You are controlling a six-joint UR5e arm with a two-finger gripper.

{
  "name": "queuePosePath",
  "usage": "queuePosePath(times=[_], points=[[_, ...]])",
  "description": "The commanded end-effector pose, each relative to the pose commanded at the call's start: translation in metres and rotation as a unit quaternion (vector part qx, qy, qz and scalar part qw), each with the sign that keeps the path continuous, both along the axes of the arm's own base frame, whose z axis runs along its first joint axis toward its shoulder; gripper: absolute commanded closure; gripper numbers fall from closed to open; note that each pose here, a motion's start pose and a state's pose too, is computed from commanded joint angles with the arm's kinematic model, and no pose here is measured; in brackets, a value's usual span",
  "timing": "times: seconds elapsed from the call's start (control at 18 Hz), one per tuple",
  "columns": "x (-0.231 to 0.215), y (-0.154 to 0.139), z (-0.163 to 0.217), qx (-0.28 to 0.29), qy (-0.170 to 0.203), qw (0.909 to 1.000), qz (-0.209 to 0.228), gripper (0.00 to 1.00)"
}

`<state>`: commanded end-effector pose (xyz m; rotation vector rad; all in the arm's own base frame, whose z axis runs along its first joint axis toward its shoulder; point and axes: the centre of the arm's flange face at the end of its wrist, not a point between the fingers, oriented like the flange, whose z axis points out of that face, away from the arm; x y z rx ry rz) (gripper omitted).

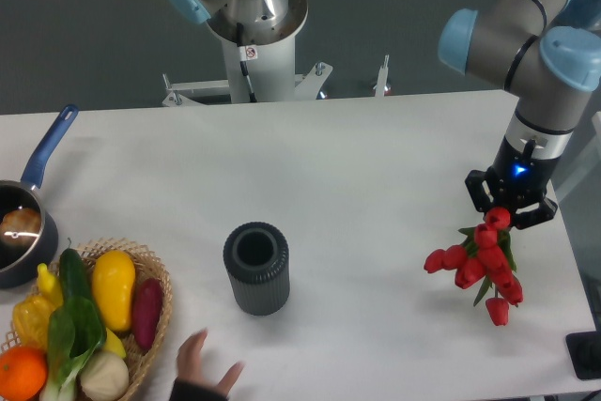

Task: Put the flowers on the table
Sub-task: 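Move the gripper holding the red tulips down toward the table surface, then open the gripper to release the tulips onto the table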

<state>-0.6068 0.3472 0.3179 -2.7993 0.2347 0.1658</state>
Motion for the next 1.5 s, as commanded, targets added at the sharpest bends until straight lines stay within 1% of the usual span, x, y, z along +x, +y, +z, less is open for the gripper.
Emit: queuePosePath(times=[0.06, 0.17, 0.28, 0.39, 0.5, 0.61, 0.72, 0.78, 0.83, 0.89, 0.94, 1.0, 1.17, 1.33, 1.44, 1.5], points=[[0.0, 0.0, -0.001, -0.007, 0.004, 1.0, -0.005, 1.0], [0.007, 0.012, -0.012, -0.036, 0.007, 0.999, -0.024, 1.0], [0.013, 0.02, -0.015, -0.064, 0.013, 0.9974, -0.031, 1.0], [0.023, 0.032, -0.019, -0.078, 0.009, 0.9961, -0.041, 1.0], [0.049, 0.043, -0.031, -0.085, -0.01, 0.995, -0.052, 1.0], [0.074, 0.036, -0.025, -0.087, -0.016, 0.9946, -0.054, 1.0], [0.099, 0.022, -0.032, -0.091, -0.03, 0.9938, -0.056, 1.0], [0.105, 0.018, -0.031, -0.092, -0.032, 0.9937, -0.056, 0.92], [0.109, 0.015, -0.031, -0.092, -0.033, 0.9936, -0.056, 0.79], [0.11, 0.015, -0.031, -0.092, -0.033, 0.9936, -0.056, 0.63], [0.11, 0.016, -0.031, -0.091, -0.033, 0.9937, -0.057, 0.42], [0.111, 0.016, -0.031, -0.09, -0.032, 0.9938, -0.056, 0.0], [0.109, 0.017, -0.031, -0.089, -0.028, 0.9939, -0.059, 0.0], [0.093, 0.019, -0.027, -0.08, -0.002, 0.9956, -0.05, 0.0], [0.079, 0.009, -0.027, -0.077, 0.003, 0.9962, -0.041, 0.0], [0.072, 0.011, -0.032, -0.076, 0.001, 0.9963, -0.04, 0.0]])
